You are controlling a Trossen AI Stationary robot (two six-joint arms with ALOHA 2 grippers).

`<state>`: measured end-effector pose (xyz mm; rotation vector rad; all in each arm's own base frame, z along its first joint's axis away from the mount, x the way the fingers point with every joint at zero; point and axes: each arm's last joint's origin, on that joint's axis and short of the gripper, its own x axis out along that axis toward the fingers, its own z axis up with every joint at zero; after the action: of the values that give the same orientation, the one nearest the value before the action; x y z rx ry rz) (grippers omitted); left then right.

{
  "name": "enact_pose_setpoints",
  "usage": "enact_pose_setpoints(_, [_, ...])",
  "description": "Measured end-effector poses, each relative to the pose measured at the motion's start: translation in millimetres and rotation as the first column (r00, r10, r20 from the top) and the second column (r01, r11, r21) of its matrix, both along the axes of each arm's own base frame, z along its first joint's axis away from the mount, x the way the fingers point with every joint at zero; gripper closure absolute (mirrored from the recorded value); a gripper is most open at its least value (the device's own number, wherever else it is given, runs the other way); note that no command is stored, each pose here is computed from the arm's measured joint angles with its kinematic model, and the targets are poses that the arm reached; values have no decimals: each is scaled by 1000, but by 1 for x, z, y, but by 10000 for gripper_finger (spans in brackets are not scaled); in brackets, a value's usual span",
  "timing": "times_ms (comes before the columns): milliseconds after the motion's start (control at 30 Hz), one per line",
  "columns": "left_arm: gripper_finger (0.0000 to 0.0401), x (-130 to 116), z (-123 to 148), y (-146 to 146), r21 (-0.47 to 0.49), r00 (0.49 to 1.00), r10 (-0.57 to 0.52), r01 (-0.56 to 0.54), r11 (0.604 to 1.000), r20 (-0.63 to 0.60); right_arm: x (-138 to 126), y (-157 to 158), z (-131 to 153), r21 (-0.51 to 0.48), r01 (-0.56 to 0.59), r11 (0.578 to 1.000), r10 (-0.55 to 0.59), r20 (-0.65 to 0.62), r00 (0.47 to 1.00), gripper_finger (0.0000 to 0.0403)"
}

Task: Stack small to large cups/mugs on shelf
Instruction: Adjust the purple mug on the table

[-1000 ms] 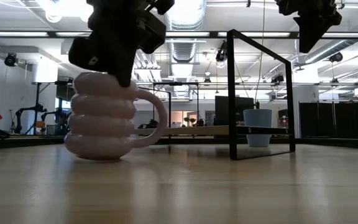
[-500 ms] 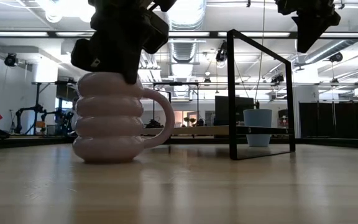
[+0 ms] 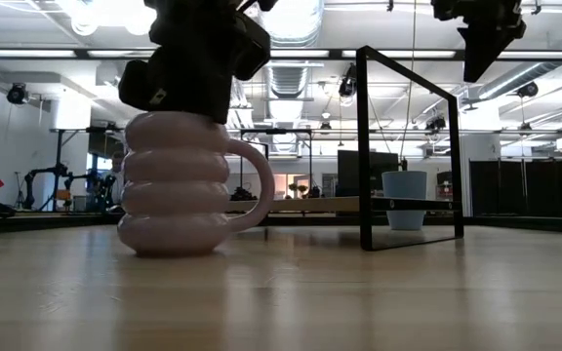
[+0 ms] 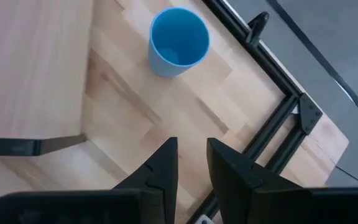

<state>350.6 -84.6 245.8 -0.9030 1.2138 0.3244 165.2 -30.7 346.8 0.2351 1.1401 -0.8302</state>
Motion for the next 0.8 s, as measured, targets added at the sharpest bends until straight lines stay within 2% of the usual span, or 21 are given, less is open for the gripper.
enact_pose_setpoints(300, [339, 3, 3, -2, -36, 999, -12, 13, 999, 34, -1, -10, 0, 4, 57, 998, -57, 7, 998, 323])
enact_pose_setpoints(467, [339, 2, 10, -1, -41, 998, -11, 13, 999, 56, 0, -12, -1, 111, -78, 991, 80, -11, 997, 323])
enact_pose_setpoints(800, [339, -5, 24, 1, -50, 996, -8, 13, 999, 92, 16, -17, 5, 37, -100, 994, 93, 140, 986, 323])
